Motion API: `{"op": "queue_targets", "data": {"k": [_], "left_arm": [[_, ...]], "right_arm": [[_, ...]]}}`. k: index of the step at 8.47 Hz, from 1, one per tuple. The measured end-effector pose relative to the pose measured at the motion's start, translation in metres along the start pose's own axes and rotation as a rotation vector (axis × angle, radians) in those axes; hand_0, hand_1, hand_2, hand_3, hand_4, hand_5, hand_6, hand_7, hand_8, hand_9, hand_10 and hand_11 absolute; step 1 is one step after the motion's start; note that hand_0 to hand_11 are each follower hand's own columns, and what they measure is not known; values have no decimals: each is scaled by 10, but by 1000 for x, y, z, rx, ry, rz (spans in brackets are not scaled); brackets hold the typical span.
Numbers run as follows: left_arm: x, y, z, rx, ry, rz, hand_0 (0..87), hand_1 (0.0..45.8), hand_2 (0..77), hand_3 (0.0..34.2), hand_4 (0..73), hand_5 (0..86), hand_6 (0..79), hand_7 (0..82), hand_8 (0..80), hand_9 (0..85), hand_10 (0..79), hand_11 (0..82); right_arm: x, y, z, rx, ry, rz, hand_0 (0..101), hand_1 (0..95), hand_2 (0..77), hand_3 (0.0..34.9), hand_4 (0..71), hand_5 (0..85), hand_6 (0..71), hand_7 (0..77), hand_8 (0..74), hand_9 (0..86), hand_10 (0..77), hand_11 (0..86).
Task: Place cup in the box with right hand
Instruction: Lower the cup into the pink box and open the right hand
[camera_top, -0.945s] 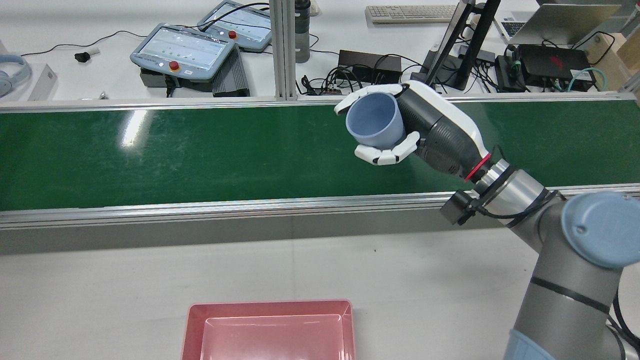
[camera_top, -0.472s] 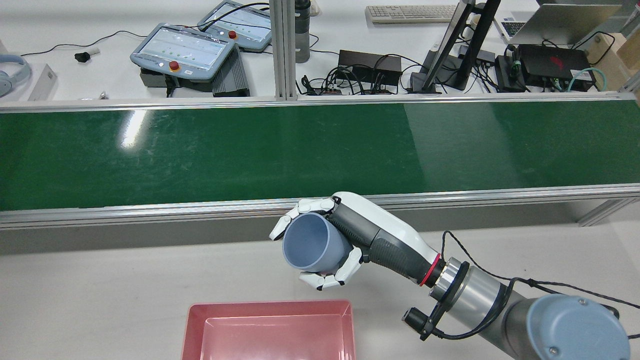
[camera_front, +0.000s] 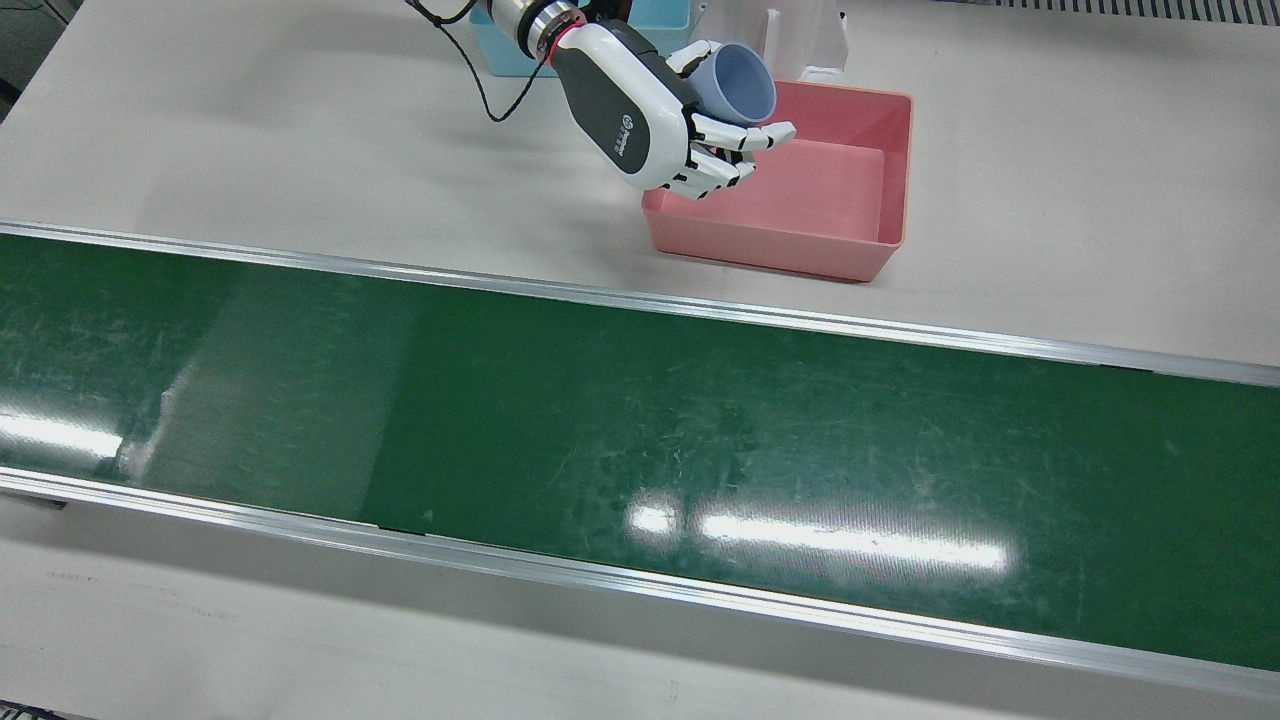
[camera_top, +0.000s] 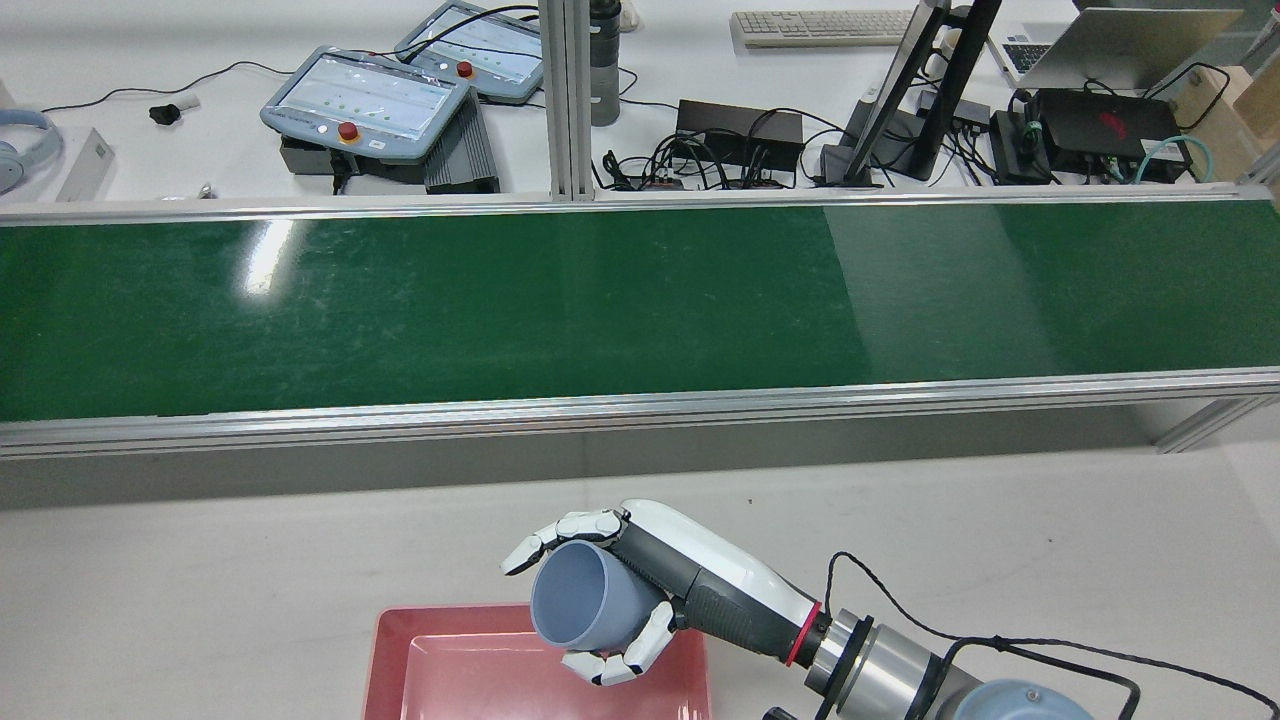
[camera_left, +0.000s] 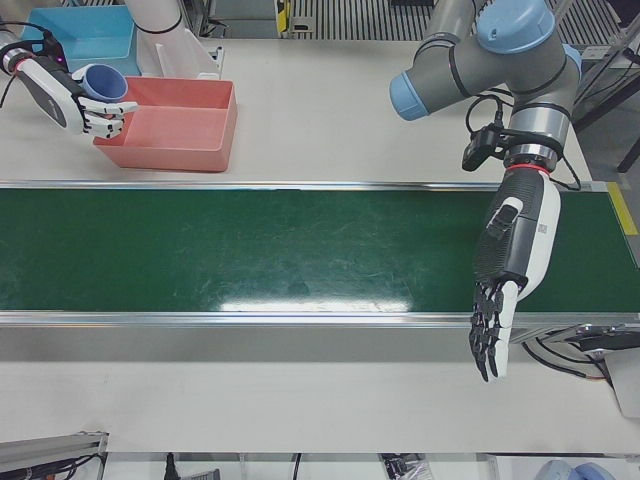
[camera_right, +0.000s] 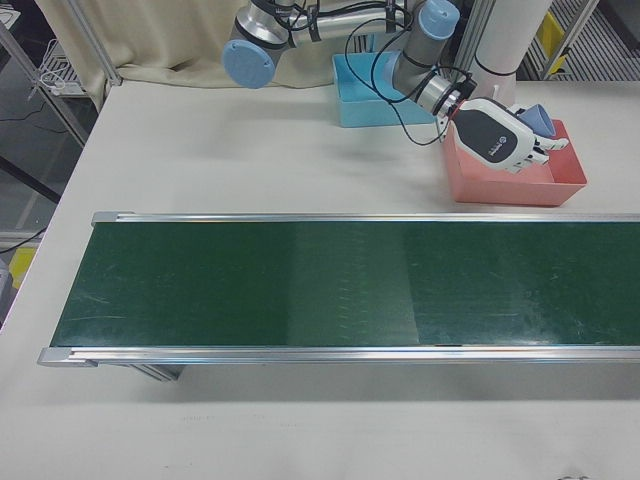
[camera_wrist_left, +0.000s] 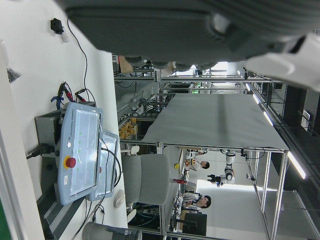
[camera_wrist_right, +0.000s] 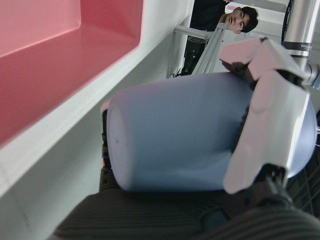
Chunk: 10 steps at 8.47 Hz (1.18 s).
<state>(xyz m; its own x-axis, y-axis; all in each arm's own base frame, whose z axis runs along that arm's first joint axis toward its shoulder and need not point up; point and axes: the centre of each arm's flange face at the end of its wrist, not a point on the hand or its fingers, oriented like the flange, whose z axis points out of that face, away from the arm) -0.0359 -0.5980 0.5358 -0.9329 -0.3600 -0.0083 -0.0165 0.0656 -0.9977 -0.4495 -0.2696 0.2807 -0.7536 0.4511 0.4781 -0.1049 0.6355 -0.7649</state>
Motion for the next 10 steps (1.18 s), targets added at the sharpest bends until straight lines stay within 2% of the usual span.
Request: {"op": "queue_targets", "data": {"k": [4,5,6,7,8,9,10], "left_arm": [[0,0,0,1,-1,1,0,5,5,0,0,0,0,0,0,0,0,0],[0,0,0,1,0,0,0,5,5,0,0,0,0,0,0,0,0,0],[0,0,0,1,0,0,0,5,5,0,0,0,0,0,0,0,0,0],[0,0,0,0,0,0,0,5,5,0,0,0,0,0,0,0,0,0],[0,0,0,0,0,0,0,5,5,0,0,0,0,0,0,0,0,0],[0,0,0,0,0,0,0,5,5,0,0,0,0,0,0,0,0,0],[0,0,0,0,0,0,0,5,5,0,0,0,0,0,0,0,0,0]], "right_arm": [[31,10,-6,-8,37,-5,558,147,425,107,44,218,311,682,513,573,382,567],[34,8,-9,-6,45,-9,558,147,425,107,5,196,316,682,513,573,344,518],[36,8,-11,-5,49,-10,558,147,425,107,5,196,316,682,513,573,344,518],[38,9,-11,-6,51,-9,554,147,425,103,5,169,289,665,513,573,245,436],[38,9,-11,-5,52,-10,582,169,404,102,5,98,164,573,513,573,109,322],[39,9,-11,-5,52,-9,503,278,229,103,5,65,27,245,387,475,5,11],[39,9,-11,-5,52,-8,503,278,229,103,5,65,27,245,387,475,5,11]]}}
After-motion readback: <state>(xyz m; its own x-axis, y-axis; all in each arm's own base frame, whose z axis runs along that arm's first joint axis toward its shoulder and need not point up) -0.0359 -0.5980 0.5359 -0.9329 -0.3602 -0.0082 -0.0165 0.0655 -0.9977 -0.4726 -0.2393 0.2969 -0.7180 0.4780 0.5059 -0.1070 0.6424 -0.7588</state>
